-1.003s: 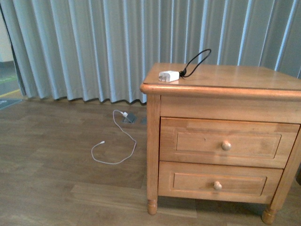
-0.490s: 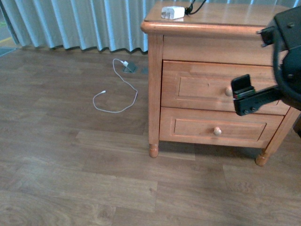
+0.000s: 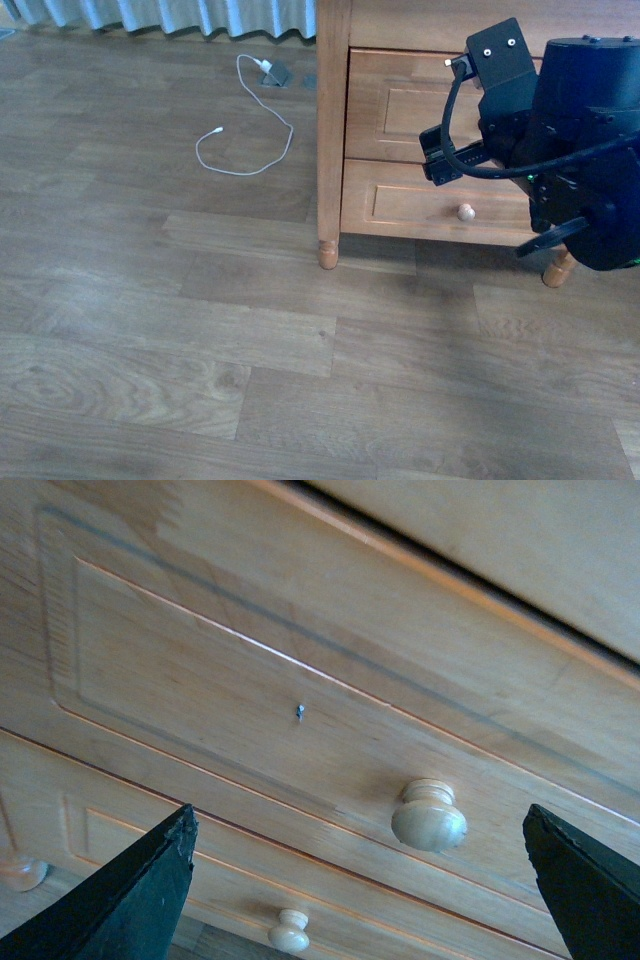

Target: Put charger into drawer

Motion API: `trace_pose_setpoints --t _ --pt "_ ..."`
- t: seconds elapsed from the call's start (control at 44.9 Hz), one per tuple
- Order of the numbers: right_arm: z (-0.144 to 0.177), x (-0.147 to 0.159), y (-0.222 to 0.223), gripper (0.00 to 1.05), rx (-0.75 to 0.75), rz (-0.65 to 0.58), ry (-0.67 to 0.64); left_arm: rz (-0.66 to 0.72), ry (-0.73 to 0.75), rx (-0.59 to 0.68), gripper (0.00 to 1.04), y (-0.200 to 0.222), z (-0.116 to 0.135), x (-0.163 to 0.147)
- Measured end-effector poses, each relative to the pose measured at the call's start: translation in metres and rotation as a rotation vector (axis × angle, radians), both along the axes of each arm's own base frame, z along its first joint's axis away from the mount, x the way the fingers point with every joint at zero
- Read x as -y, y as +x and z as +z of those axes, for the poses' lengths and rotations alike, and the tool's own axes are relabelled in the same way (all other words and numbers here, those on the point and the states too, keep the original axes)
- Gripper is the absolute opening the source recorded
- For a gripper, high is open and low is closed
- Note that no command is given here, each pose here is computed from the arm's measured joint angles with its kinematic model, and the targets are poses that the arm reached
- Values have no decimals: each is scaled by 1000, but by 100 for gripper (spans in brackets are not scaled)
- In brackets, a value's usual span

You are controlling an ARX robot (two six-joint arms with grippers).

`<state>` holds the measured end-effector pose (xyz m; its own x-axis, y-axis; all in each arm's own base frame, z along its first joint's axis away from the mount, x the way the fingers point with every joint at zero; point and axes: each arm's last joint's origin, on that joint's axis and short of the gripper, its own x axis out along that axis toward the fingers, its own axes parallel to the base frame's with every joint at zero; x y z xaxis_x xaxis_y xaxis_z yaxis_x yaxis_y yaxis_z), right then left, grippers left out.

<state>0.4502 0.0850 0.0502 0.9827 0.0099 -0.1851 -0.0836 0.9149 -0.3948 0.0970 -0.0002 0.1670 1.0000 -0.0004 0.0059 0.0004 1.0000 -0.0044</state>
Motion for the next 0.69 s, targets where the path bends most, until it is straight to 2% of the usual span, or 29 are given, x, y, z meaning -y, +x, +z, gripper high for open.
trace_pose_setpoints --t 0.223,0.691 --pt "-20 10 32 96 24 -70 -18 0 0 0 99 0 0 0" --pt "-30 21 37 96 9 -125 16 0 0 0 99 0 0 0"
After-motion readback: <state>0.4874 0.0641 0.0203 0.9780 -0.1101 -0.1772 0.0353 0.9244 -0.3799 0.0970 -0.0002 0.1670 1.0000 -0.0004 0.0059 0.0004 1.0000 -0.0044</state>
